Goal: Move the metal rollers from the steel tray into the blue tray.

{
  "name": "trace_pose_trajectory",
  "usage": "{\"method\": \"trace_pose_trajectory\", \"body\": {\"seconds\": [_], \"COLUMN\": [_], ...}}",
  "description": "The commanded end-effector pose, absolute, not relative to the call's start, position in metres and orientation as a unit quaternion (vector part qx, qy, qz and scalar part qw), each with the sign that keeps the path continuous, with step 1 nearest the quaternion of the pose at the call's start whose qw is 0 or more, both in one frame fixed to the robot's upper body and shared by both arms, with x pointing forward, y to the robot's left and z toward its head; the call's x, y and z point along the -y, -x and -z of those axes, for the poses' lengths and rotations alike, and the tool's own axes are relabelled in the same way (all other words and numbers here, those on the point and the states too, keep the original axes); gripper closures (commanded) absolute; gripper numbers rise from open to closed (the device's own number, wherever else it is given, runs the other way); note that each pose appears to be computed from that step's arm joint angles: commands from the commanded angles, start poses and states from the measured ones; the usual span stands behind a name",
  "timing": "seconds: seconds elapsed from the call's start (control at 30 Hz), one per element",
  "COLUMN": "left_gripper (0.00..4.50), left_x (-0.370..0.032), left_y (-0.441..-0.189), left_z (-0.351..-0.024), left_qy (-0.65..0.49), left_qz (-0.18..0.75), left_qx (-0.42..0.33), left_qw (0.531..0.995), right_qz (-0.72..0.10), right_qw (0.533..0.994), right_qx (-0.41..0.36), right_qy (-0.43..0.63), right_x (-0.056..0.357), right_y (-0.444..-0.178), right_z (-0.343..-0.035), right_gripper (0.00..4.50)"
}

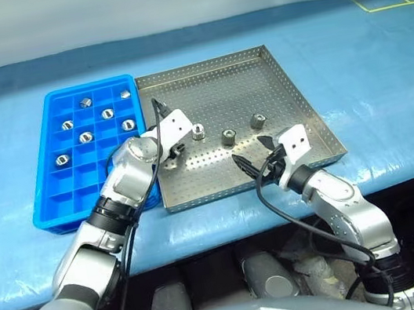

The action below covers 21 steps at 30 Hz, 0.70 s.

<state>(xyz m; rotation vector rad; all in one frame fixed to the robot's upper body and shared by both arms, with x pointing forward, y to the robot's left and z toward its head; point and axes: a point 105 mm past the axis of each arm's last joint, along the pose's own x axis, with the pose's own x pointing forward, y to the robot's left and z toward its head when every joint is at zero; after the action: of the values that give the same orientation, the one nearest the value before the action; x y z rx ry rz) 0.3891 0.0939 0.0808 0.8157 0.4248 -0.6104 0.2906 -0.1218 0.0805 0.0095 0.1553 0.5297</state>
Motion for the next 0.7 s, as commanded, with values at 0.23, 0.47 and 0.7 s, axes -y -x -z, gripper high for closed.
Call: {"method": "trace_pose_trajectory", "body": {"seconds": [0.23,0.47,0.7], "left_gripper": [4.22,4.48,4.48], "left_x": [-0.097,-0.110,-0.132], "left_y": [-0.398,-0.399,-0.389], "left_z": [-0.096,-0.132,-0.146], "left_qy": [-0.315,-0.154,-0.087], "left_qz": [0.266,0.181,0.104], "left_qx": [-0.198,-0.091,-0.031], "left_qw": [0.889,0.967,0.990], "right_qz": [-0.255,-0.256,-0.271], "right_qw": [0.966,0.965,0.961], "right_qx": [-0.050,-0.050,-0.052], "right_qy": [-0.004,-0.004,0.002], "right_x": [0.123,0.122,0.117], "right_y": [-0.290,-0.291,-0.297], "right_z": [-0.092,-0.091,-0.090], "right_gripper": [0.00,0.00,0.00]}}
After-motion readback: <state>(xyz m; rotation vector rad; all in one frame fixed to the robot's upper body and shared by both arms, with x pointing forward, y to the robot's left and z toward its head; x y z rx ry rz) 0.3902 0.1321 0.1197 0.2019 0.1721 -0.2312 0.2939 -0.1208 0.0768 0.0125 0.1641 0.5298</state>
